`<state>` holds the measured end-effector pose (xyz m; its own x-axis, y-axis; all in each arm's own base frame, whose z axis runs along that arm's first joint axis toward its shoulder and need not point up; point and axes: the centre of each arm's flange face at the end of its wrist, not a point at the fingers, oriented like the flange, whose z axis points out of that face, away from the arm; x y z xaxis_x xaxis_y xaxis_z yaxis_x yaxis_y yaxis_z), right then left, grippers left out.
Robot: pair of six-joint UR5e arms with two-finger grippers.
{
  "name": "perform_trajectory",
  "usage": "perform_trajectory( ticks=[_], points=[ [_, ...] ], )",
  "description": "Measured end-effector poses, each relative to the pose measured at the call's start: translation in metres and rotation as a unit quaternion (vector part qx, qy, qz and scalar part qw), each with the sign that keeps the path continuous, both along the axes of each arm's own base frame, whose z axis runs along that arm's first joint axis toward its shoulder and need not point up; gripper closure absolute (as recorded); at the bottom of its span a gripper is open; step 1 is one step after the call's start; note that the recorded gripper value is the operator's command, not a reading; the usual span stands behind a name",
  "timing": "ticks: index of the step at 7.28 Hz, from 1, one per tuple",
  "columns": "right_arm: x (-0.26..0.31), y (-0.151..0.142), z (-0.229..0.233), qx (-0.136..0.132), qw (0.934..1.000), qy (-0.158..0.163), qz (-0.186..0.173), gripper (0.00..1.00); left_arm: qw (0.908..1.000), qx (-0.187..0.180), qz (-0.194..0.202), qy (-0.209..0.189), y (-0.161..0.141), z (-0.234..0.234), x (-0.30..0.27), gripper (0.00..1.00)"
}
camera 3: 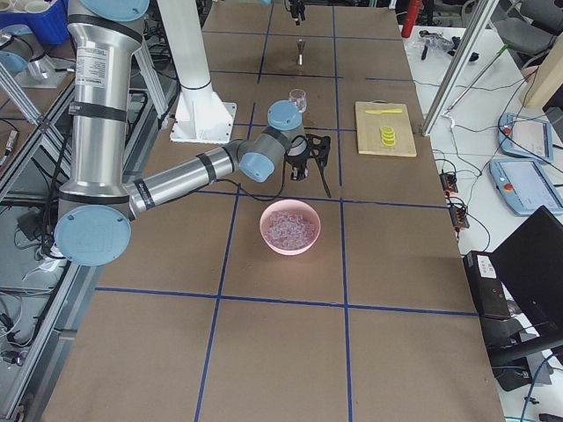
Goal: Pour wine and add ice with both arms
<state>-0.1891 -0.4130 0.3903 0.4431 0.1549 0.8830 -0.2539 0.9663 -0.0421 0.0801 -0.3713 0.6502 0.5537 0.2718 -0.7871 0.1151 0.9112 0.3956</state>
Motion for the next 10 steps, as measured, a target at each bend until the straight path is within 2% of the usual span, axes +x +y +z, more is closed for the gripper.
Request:
perform_trajectory(
  ticks=[2, 3, 4, 5, 7, 10],
  points=[
    [-0.053, 0.001, -0.067, -0.013, 0.9986, -0.051, -0.007, 1.0, 0.999, -0.016, 0.02, -0.038, -0.04, -0.005, 0.006, 0.0],
    [-0.09, 0.002, -0.11, -0.031, 0.9971, -0.07, -0.004, 1.0, 0.9973, -0.014, 0.032, -0.065, -0.07, -0.013, 0.003, 0.0],
    [-0.13, 0.006, -0.156, -0.047, 0.996, -0.076, 0.004, 1.0, 0.995, -0.008, 0.043, -0.089, -0.1, -0.024, -0.005, 0.0],
    [-0.173, 0.018, -0.204, -0.059, 0.9957, -0.07, 0.015, 1.0, 0.993, -0.003, 0.049, -0.108, -0.125, -0.037, -0.017, 0.0],
    [-0.24, 0.042, -0.266, -0.065, 0.9955, -0.057, 0.039, 1.0, 0.9915, -0.003, 0.052, -0.119, -0.145, -0.054, -0.028, 0.0],
    [-0.278, 0.045, -0.288, -0.067, 0.9949, -0.048, 0.058, 1.0, 0.9846, 0.007, 0.083, -0.154, -0.145, -0.071, -0.075, 0.0]
  ],
)
